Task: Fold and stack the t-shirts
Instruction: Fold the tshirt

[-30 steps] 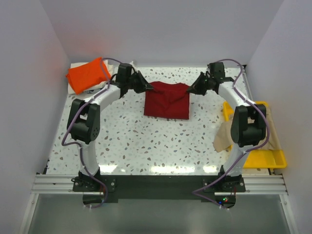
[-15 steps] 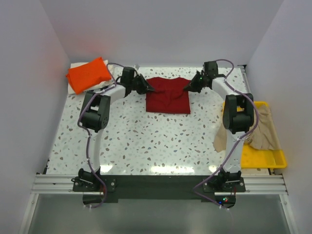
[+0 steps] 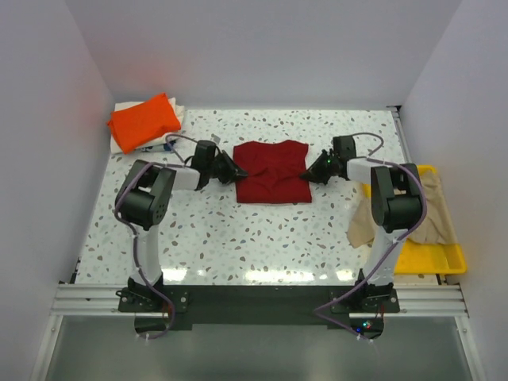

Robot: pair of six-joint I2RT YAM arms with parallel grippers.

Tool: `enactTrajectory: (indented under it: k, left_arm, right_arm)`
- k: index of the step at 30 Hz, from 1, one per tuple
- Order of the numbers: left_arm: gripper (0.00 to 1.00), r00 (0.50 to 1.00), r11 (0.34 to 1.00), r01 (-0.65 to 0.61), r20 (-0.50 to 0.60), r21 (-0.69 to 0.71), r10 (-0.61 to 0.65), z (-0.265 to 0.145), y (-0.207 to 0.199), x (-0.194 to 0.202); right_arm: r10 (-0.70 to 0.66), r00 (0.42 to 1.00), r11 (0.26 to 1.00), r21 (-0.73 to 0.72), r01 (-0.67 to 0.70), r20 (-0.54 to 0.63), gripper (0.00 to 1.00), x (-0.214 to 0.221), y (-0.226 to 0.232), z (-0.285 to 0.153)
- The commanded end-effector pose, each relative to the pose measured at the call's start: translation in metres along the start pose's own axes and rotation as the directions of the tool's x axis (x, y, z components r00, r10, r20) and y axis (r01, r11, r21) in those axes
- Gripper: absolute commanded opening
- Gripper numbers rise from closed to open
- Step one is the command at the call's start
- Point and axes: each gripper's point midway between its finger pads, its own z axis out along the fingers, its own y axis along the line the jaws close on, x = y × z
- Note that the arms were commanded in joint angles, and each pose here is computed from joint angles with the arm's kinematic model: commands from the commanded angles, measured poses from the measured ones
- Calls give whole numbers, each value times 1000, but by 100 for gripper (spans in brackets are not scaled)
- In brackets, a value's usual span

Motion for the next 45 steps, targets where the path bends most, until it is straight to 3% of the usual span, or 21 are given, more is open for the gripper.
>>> enactTrajectory:
  k: [1, 10, 13, 19, 24, 45]
  left_arm:
    - [0, 999, 994, 28, -18, -102, -30, -23, 30, 44]
    - [0, 997, 993, -47, -73, -106, 40, -102, 34, 136]
    - [0, 995, 993, -64, -88, -98, 56, -128, 34, 152]
    - [0, 991, 984, -115, -90, -138, 103, -169, 25, 154]
    - [0, 989, 985, -142, -55, -94, 137, -188, 1, 145]
    - [0, 990, 990, -135, -47, -31, 133, -199, -45, 131]
  right_arm:
    - [17, 1000, 997, 71, -17, 7, 0, 35, -36, -19]
    - [-17, 999, 998, 56, 20, -47, 0, 117, -72, -88]
    - [-78, 997, 996, 37, 78, 5, 0, 124, -64, -125]
    - [-185, 976, 983, 2, 186, 114, 0, 122, -34, -192]
    - [-232, 960, 971, -24, 239, 159, 0, 115, -10, -221]
    - [-273, 934, 953, -68, 295, 232, 0, 73, 44, -234]
